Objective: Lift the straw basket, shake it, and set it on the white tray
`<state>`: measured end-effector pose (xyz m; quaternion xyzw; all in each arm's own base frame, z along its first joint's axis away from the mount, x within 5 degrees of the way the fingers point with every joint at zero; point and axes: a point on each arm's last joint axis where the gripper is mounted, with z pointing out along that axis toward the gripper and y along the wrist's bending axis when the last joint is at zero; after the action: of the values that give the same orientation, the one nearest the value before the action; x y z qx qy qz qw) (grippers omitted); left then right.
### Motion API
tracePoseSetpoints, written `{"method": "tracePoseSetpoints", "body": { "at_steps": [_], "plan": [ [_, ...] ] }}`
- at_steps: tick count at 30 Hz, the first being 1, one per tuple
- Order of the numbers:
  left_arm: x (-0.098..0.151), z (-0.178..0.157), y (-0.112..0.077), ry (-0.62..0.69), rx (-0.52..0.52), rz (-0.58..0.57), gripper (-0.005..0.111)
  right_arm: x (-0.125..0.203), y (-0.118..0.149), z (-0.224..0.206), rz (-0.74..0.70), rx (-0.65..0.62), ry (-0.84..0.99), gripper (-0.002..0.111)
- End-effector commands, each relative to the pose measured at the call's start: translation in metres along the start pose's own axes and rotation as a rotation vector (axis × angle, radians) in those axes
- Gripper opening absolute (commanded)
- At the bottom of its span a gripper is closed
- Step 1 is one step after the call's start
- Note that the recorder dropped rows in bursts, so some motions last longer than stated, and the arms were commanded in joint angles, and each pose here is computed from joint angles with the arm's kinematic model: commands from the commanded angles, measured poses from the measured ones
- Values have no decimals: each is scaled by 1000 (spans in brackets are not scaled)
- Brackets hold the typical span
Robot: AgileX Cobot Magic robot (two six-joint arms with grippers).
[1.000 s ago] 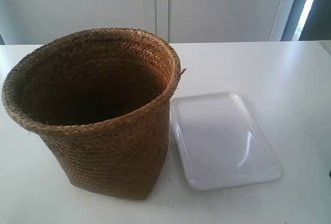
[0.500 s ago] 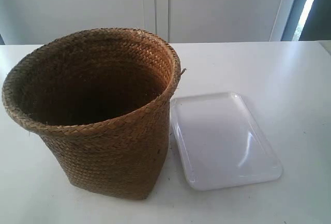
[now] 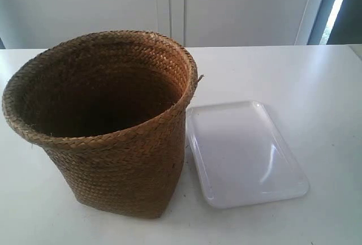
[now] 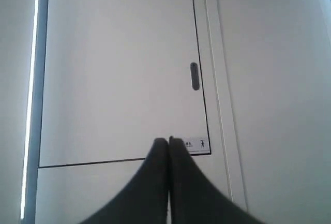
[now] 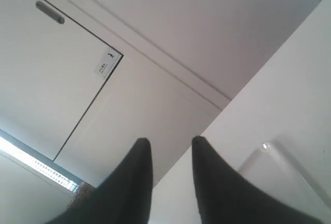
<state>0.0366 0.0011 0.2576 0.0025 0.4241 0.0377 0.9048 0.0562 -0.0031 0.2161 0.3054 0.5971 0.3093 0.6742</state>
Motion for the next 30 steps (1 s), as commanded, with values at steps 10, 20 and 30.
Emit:
{"method": "tracePoseSetpoints", "body": {
  "at_steps": [10, 20, 30],
  "plan": [
    [14, -2, -2, 146, -12, -422, 0, 7, -1, -1, -122, -12, 70, 27],
    [41, -10, -2, 458, -101, -537, 0, 13, 0, -1, -176, -27, 133, 26],
    [40, -10, -2, 444, -104, -555, 0, 15, 0, -2, -221, -36, 156, 0]
  ]
}}
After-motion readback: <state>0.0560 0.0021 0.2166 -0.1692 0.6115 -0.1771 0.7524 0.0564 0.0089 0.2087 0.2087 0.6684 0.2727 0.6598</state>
